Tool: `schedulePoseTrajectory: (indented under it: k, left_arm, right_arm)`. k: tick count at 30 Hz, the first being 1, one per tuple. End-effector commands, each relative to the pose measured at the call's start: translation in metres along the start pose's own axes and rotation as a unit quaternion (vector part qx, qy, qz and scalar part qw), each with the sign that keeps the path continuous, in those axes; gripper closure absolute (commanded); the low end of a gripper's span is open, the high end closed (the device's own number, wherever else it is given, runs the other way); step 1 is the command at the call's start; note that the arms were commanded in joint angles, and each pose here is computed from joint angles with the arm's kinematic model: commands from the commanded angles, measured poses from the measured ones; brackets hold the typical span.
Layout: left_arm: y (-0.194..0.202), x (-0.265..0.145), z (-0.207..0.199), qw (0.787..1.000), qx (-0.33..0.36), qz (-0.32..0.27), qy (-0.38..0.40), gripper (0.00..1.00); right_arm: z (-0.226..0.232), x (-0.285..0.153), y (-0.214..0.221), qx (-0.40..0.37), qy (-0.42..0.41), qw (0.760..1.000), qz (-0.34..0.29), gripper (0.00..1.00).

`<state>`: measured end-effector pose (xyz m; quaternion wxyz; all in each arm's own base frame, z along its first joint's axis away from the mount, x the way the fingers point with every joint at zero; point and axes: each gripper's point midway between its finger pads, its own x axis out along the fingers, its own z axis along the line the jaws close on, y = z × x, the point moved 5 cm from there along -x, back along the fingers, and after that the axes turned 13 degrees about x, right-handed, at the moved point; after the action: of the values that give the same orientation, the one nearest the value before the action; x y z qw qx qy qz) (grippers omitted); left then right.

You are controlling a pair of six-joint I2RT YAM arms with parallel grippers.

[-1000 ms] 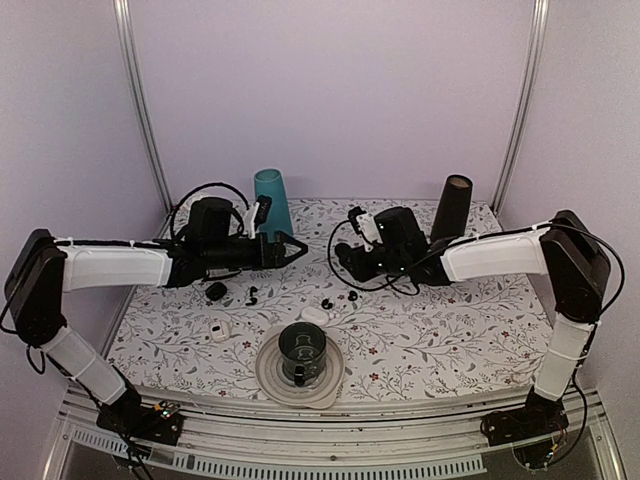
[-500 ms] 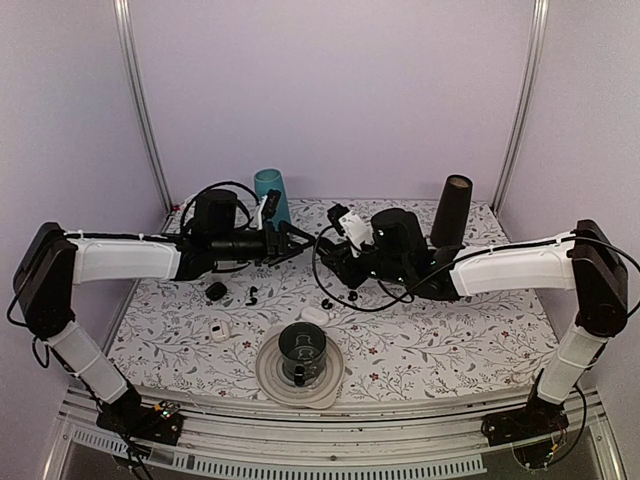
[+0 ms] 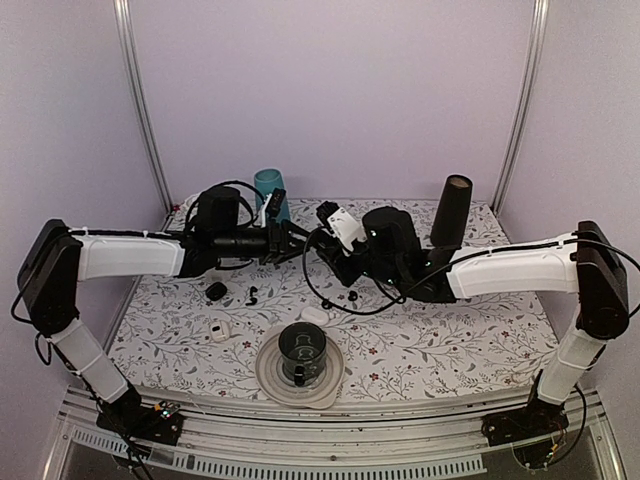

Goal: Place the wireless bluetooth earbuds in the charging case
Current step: Pass from the right arm to the left

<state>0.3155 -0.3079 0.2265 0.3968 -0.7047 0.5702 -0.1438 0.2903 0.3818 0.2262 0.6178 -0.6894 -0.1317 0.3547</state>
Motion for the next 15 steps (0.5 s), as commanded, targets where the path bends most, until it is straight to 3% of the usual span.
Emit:
schedulePoseTrajectory:
  k: [1, 11, 15]
  left_arm:
    - [-0.007, 0.005, -0.002, 1.000, 0.004, 0.002, 0.018, 0.51]
    - [-0.009, 0.009, -0.006, 0.999, 0.002, 0.001, 0.034, 0.55]
    - [-0.012, 0.010, -0.007, 0.999, 0.003, 0.000, 0.037, 0.66]
  right_arm:
    - [0.008, -0.004, -0.022, -0.018, 0.002, 0.999, -0.029, 0.71]
    - [0.018, -0.004, -0.018, -0.040, -0.021, 0.999, -0.014, 0.71]
    - [0.021, -0.005, -0.015, -0.043, -0.031, 0.999, -0.007, 0.71]
